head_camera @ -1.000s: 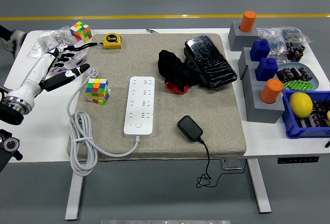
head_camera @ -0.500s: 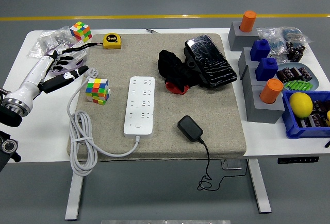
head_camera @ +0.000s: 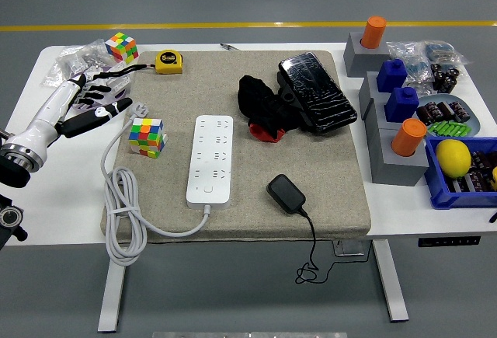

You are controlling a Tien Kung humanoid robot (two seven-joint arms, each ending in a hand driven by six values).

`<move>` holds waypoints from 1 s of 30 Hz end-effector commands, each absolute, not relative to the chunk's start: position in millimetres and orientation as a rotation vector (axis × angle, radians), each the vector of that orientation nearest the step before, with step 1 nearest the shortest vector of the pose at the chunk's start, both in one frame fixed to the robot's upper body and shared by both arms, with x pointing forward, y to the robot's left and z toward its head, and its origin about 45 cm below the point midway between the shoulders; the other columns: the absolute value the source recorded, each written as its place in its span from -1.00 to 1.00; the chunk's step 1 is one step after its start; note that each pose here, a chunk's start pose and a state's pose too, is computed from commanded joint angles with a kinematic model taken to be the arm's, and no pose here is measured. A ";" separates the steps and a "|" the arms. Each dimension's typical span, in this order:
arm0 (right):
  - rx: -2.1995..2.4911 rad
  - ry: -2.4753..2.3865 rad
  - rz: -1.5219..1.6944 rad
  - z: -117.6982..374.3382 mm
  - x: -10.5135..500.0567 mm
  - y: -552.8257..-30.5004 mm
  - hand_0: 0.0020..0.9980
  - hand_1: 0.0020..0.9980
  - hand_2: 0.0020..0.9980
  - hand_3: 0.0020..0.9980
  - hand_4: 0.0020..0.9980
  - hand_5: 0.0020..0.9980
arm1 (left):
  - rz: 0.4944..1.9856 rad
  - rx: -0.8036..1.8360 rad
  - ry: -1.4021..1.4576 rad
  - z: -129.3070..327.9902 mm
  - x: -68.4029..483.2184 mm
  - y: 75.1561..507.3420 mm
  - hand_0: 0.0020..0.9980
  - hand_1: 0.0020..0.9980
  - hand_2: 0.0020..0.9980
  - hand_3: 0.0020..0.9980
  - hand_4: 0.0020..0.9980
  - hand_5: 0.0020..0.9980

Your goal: Pull the plug out and thorw away

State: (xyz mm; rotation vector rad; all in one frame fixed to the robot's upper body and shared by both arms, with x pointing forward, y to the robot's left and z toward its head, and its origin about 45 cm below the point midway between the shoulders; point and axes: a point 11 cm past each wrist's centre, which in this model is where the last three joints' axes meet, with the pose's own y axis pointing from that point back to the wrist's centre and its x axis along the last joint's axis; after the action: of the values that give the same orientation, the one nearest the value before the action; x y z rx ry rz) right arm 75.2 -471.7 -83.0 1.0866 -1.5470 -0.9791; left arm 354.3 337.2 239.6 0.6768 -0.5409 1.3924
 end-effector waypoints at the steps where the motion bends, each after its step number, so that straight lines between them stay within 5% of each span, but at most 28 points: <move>1: 1.088 -1.545 -0.978 -83.1 75.4 -471.4 0.24 0.34 0.39 0.23 0.94 -0.16 | 1.395 0.675 -0.538 239.4 353.8 337.9 0.41 0.50 0.53 0.74 1.00 0.56; 30: 1.090 -1.579 -0.995 -82.7 78.2 -470.5 0.24 0.34 0.39 0.24 0.94 -0.16 | 1.432 0.656 -0.502 243.2 352.9 345.0 0.38 0.49 0.51 0.73 1.00 0.58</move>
State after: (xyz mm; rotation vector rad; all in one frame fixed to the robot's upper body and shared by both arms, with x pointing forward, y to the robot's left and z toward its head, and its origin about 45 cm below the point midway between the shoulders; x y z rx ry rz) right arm 78.2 -470.5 -82.7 1.0904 -1.5786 -0.9949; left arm 352.9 345.0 243.2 0.6562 -0.5019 1.4320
